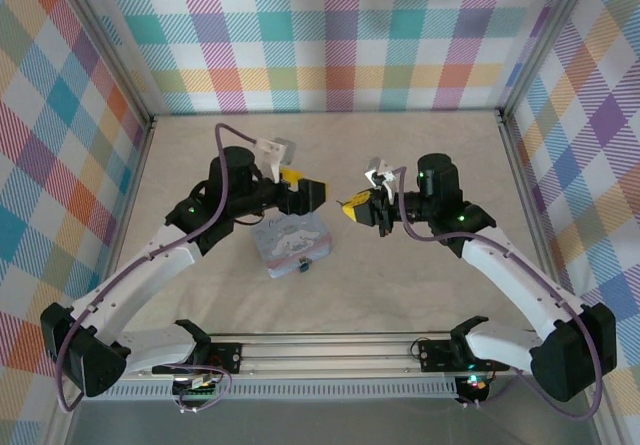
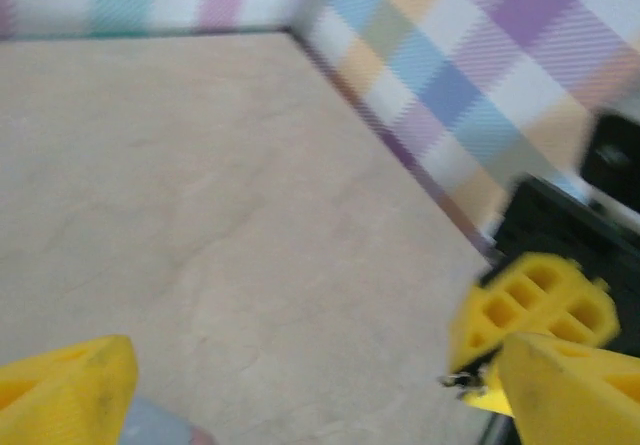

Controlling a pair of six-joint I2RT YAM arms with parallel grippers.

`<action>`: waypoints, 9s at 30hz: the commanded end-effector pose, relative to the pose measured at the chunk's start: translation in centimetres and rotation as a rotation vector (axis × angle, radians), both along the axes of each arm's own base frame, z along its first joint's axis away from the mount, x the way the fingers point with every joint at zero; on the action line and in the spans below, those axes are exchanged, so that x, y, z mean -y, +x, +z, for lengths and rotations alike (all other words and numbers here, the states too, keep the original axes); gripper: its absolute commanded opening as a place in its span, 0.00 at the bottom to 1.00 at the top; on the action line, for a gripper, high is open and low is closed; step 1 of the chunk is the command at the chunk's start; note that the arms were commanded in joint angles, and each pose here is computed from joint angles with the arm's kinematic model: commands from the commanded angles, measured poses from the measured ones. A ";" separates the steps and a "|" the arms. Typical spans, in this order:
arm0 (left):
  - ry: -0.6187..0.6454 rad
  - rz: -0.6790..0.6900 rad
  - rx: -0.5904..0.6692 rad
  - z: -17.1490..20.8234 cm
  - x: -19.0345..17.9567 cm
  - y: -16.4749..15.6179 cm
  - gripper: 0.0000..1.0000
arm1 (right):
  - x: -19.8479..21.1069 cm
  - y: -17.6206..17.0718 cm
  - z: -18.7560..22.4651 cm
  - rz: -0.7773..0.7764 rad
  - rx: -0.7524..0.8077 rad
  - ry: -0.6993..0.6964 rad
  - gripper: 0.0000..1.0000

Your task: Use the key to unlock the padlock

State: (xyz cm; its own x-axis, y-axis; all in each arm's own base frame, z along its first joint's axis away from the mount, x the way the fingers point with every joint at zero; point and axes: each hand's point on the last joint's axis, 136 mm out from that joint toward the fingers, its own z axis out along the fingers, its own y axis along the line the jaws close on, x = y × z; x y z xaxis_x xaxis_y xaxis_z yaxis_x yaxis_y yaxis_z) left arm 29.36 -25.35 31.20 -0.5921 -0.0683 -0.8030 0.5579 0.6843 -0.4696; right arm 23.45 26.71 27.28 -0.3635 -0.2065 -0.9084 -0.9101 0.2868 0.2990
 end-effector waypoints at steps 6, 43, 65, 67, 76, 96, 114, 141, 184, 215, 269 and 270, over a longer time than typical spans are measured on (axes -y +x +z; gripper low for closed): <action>0.038 0.560 -0.492 -11.4 -11.5 1.4 0.97 | 2.6 2.1 -6.3 -0.238 -0.105 -0.191 0.00; 0.126 0.325 -0.757 -23.7 -8.6 1.9 0.63 | 3.8 3.3 -10.0 -0.358 -0.184 -0.306 0.00; 0.400 -0.108 -0.654 -26.5 -1.3 9.1 0.58 | 5.8 0.7 -10.9 -0.387 -0.206 -0.331 0.00; 0.393 -0.128 -0.647 -26.6 -0.6 10.0 0.58 | 5.9 0.5 -11.1 -0.388 -0.214 -0.329 0.00; 0.388 -0.137 -0.546 -24.0 0.5 12.9 0.64 | 5.3 0.4 -11.3 -0.369 -0.258 -0.310 0.00; 0.221 0.102 -0.176 -12.7 -4.5 6.4 0.85 | 0.9 4.4 -11.3 -0.328 -0.412 -0.147 0.00; 0.022 -0.013 -0.327 -19.4 0.7 -0.8 0.77 | -0.5 11.0 -15.3 -0.484 -0.650 -0.137 0.00; 0.137 -0.042 -0.229 -24.7 4.9 1.0 0.60 | 1.8 8.2 -21.3 -0.549 -0.792 -0.275 0.00; 0.180 -0.071 -0.198 -26.3 6.5 1.8 0.39 | 1.4 7.8 -21.1 -0.510 -0.788 -0.277 0.00; 0.159 -0.066 -0.221 -26.2 7.3 1.9 0.31 | 1.0 7.8 -20.9 -0.498 -0.780 -0.270 0.00; -0.225 0.095 -0.704 -18.3 9.3 0.3 0.03 | 2.8 -0.3 -17.8 -0.427 -0.210 -0.209 0.00; -0.227 0.093 -0.706 -18.3 9.3 0.3 0.03 | 2.7 -0.2 -18.0 -0.429 -0.219 -0.205 0.00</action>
State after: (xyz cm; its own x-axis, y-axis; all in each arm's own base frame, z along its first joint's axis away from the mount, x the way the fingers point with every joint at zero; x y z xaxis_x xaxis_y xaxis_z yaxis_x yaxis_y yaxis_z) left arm 29.64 -33.23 9.48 -0.9468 -0.2635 -0.1847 -0.0214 0.6244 -0.7808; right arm 22.59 23.14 8.51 -0.6484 -0.2050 -0.7331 -0.6166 0.7062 0.3479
